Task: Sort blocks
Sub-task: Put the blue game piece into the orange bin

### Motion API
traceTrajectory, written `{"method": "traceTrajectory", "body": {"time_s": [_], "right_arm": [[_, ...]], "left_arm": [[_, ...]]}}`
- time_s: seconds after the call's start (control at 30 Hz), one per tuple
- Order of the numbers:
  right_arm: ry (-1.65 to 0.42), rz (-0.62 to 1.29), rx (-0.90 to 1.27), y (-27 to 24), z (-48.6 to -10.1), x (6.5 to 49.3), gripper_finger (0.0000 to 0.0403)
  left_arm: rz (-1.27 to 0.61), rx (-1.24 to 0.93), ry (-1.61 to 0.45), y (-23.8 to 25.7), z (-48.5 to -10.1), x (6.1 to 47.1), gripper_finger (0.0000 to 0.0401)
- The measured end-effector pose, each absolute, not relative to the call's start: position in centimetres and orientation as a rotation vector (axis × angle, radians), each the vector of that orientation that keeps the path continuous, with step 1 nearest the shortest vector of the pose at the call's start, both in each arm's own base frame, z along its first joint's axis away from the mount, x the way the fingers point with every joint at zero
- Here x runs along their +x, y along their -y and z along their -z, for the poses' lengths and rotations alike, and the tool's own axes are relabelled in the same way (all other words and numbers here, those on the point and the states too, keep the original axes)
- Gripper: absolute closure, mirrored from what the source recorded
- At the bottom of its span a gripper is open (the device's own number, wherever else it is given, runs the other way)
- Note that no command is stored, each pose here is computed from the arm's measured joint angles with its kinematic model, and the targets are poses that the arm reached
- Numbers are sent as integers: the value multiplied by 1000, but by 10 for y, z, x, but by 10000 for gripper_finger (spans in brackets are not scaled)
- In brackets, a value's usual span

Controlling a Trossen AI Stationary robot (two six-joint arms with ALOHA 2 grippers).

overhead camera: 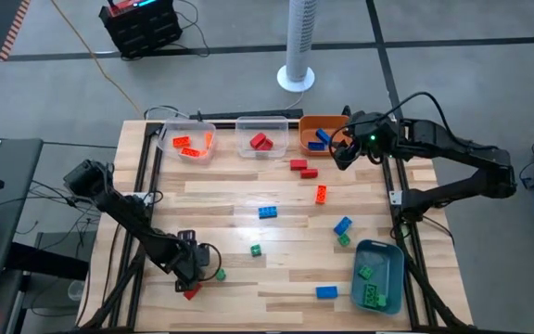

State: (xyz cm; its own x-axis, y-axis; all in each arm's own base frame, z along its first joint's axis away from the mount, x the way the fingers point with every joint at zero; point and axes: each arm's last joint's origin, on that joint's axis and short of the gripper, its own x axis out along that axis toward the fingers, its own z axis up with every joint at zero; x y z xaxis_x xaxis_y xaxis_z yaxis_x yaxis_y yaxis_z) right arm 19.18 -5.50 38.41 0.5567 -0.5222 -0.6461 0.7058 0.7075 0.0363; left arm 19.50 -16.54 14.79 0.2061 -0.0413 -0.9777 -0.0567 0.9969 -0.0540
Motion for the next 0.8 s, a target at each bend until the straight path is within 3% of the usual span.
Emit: {"method": "traceTrajectory", "body": {"time_s": [0.3,0.57,0.8], "right_arm": [[-654,738,308,55,-384,192,148],[-654,738,307,55,-384,192,148],[-653,738,308,55,-384,192,148]], "left_arm": [[-24,-126,-1390,164,-147,196,269],[-124,-151,-1377,143,-168,188,269],[-232,-176,-1237,90,-212,183,269]]}}
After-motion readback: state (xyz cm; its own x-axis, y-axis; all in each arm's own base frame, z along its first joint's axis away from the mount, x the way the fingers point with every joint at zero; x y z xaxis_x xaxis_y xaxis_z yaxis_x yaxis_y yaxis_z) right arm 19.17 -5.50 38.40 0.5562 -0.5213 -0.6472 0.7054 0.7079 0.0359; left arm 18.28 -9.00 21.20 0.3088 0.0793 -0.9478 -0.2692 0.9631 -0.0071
